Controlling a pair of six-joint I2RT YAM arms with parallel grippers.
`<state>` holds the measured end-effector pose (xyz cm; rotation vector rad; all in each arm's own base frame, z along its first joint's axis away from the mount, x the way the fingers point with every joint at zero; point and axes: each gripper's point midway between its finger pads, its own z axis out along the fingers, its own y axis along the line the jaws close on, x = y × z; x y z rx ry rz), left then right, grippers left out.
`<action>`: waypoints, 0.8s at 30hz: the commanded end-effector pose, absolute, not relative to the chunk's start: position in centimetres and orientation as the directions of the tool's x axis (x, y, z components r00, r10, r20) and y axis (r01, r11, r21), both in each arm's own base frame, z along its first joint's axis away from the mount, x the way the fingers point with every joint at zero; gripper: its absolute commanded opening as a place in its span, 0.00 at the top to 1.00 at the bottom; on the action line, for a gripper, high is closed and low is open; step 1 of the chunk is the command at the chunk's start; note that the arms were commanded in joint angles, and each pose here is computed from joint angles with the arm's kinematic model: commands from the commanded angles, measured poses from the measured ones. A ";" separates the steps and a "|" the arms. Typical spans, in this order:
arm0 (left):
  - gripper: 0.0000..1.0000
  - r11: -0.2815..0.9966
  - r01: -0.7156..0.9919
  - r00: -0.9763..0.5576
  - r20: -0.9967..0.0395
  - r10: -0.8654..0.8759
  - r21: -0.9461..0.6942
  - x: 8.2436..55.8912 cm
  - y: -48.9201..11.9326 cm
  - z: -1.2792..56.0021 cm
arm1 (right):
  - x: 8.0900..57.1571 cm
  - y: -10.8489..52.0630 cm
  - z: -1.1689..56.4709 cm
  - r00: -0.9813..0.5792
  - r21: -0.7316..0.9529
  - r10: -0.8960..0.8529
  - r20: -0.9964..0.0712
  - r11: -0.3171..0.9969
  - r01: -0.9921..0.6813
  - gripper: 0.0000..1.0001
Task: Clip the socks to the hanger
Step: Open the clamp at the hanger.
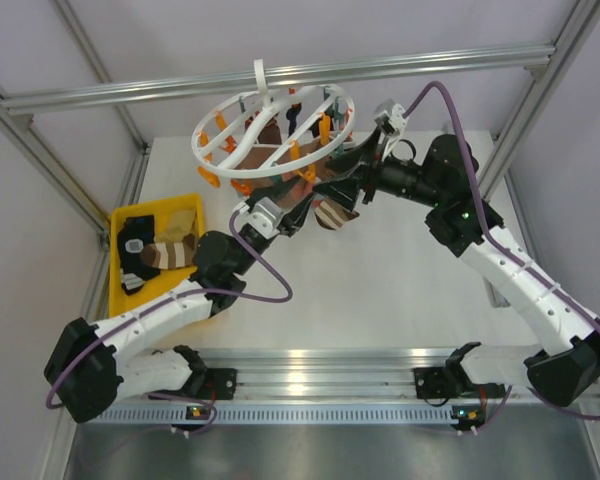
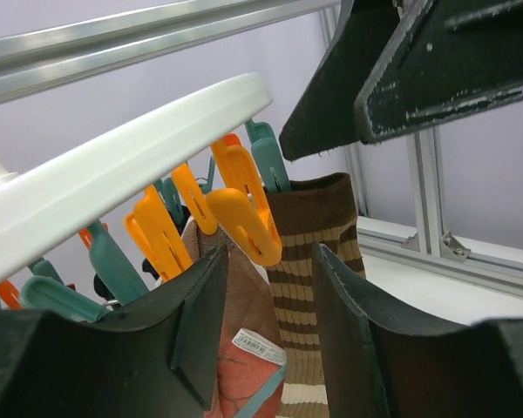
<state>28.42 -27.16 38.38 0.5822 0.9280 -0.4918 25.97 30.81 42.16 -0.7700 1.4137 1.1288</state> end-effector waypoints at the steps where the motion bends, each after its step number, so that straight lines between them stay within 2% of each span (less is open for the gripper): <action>1: 0.52 0.732 0.640 0.546 -0.808 -0.221 0.233 27.9 -27.4 40.3 | 25.4 30.6 45.6 -0.080 0.139 0.186 -0.979 0.330 -0.934 0.31; 17: 0.50 0.739 0.646 0.540 -0.800 -0.262 0.194 29.9 -29.1 42.1 | 25.6 29.3 45.6 -0.081 0.148 0.194 -0.978 0.365 -0.919 0.31; 21: 0.59 0.733 0.650 0.540 -0.800 -0.261 0.200 29.8 -29.2 42.1 | 26.0 29.0 45.7 -0.085 0.157 0.200 -0.976 0.378 -0.912 0.32; 24: 0.75 0.727 0.656 0.533 -0.806 -0.256 0.203 29.7 -29.3 41.8 | 26.2 28.8 45.6 -0.081 0.154 0.201 -0.976 0.385 -0.910 0.32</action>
